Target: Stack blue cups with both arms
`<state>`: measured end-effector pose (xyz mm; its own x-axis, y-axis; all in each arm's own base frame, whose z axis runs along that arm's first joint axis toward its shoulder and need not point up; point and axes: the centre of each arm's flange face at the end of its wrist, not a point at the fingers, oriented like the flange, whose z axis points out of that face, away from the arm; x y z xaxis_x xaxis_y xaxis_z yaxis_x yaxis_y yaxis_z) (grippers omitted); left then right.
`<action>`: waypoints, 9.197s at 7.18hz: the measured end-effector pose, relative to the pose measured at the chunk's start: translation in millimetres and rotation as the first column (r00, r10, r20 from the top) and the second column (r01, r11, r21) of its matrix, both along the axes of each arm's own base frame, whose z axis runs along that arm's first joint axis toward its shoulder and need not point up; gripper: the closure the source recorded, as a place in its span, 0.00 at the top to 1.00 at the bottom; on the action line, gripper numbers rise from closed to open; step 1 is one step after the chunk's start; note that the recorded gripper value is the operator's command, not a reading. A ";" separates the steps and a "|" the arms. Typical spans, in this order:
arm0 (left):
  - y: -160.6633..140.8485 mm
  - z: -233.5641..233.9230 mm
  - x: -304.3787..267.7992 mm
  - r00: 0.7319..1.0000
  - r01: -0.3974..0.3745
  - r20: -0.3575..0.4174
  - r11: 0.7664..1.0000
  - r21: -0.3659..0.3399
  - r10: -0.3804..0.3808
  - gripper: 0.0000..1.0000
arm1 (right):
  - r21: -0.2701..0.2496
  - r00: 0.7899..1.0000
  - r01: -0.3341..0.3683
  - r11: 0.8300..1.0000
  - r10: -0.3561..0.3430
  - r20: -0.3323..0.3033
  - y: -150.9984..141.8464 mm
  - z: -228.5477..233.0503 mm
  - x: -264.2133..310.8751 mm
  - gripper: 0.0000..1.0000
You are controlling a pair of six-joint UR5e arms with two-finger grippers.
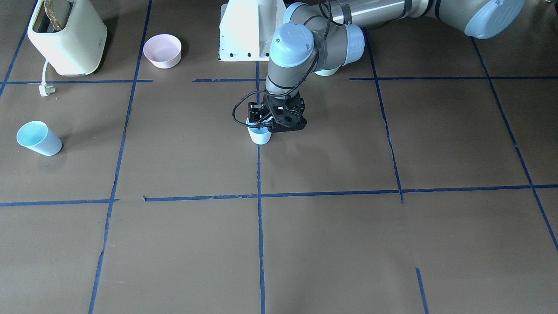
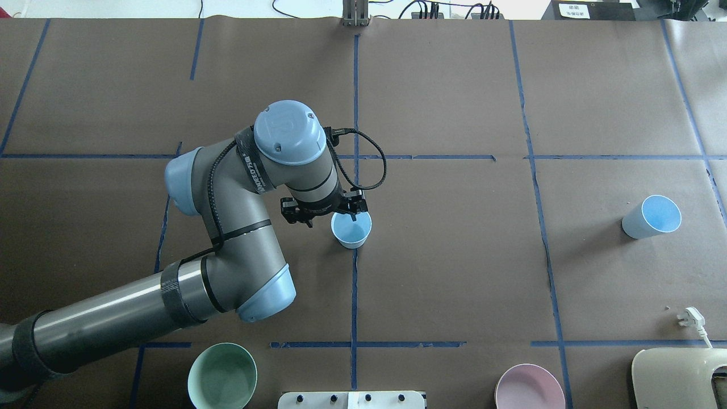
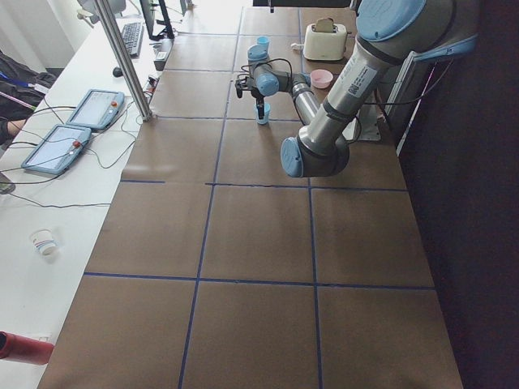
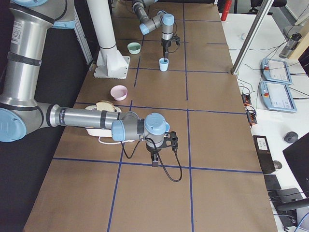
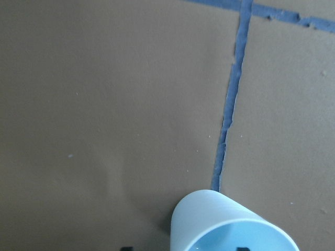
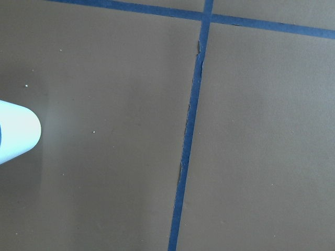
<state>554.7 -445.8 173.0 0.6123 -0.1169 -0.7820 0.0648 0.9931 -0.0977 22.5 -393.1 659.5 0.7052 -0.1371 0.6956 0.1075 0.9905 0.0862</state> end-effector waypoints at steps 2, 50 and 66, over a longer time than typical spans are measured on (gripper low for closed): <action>0.4 18.9 -86.4 0.997 -0.071 0.016 0.995 0.069 0.070 1.00 | 0.007 1.000 0.004 1.000 -0.004 0.000 -1.9 -1.6 -1.0 1.00; 40.3 479.8 -652.4 0.988 -0.145 0.089 0.970 0.195 0.130 1.00 | -0.195 0.946 -0.306 0.932 0.321 0.052 -43.0 -483.5 -503.2 1.00; 32.1 482.3 -613.3 0.983 -0.168 0.102 0.975 0.146 0.154 1.00 | 0.009 0.995 0.099 0.995 -0.099 -0.028 15.4 -33.1 25.3 1.00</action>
